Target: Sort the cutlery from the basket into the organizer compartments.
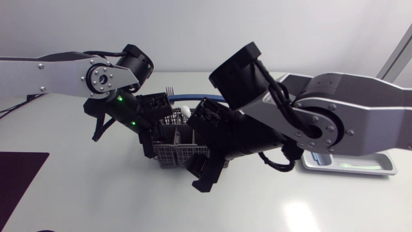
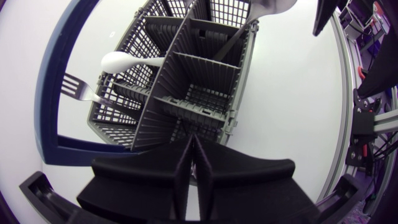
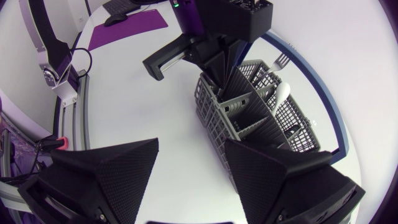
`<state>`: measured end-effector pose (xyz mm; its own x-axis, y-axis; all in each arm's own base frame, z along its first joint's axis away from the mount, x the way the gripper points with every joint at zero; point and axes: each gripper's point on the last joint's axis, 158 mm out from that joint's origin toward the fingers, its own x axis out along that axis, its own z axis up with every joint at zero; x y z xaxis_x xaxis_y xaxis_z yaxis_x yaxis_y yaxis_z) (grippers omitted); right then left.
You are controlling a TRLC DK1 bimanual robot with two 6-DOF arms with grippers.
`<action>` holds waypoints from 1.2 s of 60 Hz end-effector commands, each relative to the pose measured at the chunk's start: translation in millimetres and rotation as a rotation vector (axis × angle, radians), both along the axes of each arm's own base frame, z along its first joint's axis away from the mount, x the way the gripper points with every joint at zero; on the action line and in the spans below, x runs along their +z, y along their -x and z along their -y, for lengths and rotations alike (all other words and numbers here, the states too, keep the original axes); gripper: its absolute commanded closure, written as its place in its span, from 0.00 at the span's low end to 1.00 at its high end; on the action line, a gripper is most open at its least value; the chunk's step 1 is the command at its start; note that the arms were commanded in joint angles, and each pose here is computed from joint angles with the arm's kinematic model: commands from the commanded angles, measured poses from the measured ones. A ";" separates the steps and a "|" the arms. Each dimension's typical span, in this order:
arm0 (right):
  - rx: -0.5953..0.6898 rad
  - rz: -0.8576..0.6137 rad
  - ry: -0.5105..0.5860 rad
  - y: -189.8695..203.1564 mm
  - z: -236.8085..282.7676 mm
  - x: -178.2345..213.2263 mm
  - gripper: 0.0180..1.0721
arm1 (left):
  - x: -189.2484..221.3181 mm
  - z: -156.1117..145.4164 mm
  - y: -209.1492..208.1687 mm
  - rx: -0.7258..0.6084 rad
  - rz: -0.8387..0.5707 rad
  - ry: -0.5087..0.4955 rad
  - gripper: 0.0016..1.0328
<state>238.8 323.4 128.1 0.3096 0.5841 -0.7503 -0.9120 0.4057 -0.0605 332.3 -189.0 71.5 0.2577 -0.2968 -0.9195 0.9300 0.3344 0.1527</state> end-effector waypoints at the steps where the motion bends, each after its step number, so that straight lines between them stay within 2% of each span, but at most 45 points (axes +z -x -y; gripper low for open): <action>1: -0.016 -0.011 0.002 2.0 6.3 -4.0 0.27 | -1.2 -6.0 -1.6 0.001 -0.012 -0.033 0.88; 44: -0.015 -0.003 -0.012 7.2 11.4 0.8 0.27 | 5.7 -26.6 -6.7 0.060 -0.048 -0.113 0.86; 57: -0.015 0.002 -0.017 8.1 12.5 3.4 0.27 | 0.9 -23.9 -4.2 0.087 -0.079 -0.115 0.73; 72: -0.014 0.004 -0.022 9.7 13.9 5.1 0.27 | -4.6 -28.4 -7.1 0.118 -0.100 -0.159 0.68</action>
